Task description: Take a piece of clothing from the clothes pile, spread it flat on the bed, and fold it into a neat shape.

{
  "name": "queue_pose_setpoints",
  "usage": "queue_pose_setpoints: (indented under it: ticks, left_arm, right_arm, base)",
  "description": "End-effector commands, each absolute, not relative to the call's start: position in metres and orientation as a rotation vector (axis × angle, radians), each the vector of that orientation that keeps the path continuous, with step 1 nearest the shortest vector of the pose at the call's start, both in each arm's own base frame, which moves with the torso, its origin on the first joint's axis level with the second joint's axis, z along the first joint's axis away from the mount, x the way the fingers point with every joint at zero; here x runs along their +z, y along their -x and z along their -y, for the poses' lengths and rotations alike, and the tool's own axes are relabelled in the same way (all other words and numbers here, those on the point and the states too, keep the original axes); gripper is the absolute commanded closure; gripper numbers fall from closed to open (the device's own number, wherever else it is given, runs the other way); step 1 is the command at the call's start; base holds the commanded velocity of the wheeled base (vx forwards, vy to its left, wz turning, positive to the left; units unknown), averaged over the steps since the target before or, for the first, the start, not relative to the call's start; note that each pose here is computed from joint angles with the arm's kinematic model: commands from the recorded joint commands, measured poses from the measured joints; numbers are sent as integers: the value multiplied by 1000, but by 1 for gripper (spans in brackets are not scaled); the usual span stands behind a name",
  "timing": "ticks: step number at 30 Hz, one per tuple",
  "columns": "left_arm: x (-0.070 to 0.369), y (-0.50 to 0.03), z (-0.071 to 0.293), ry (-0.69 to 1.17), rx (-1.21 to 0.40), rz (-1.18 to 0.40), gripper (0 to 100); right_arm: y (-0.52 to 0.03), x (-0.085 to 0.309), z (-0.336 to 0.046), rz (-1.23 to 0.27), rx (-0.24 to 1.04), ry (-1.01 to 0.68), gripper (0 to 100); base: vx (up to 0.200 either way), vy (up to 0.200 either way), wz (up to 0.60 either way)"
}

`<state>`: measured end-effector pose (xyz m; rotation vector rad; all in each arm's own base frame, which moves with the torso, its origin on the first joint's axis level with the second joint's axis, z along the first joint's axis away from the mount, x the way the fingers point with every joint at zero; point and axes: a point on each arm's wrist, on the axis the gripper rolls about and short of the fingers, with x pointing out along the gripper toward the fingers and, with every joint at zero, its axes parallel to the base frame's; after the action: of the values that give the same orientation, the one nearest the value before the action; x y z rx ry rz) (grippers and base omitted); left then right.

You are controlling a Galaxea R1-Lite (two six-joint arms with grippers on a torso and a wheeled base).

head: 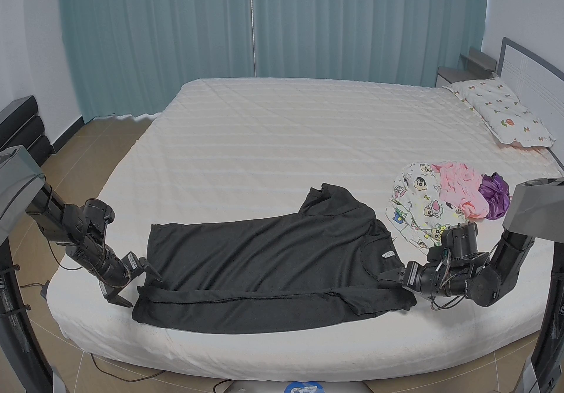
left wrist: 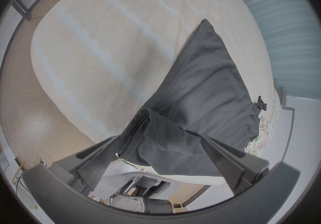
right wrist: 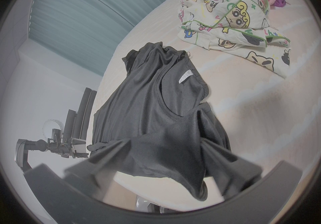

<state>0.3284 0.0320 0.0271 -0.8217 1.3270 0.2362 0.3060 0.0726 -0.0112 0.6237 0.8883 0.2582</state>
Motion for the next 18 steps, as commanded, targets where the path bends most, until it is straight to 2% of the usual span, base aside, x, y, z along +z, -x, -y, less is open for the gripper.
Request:
queue_pose_setpoints:
  ticks: [1, 18]
  left_arm:
    - [28, -328, -32, 822, 236, -1325, 0]
    - [28, -328, -32, 823, 237, -1327, 0]
  right_arm:
    - [-310, -18, -65, -894, 229, -638, 100]
    - [-322, -28, -57, -777, 229, -684, 100]
  base:
    - [0, 0, 0]
    - [0, 0, 0]
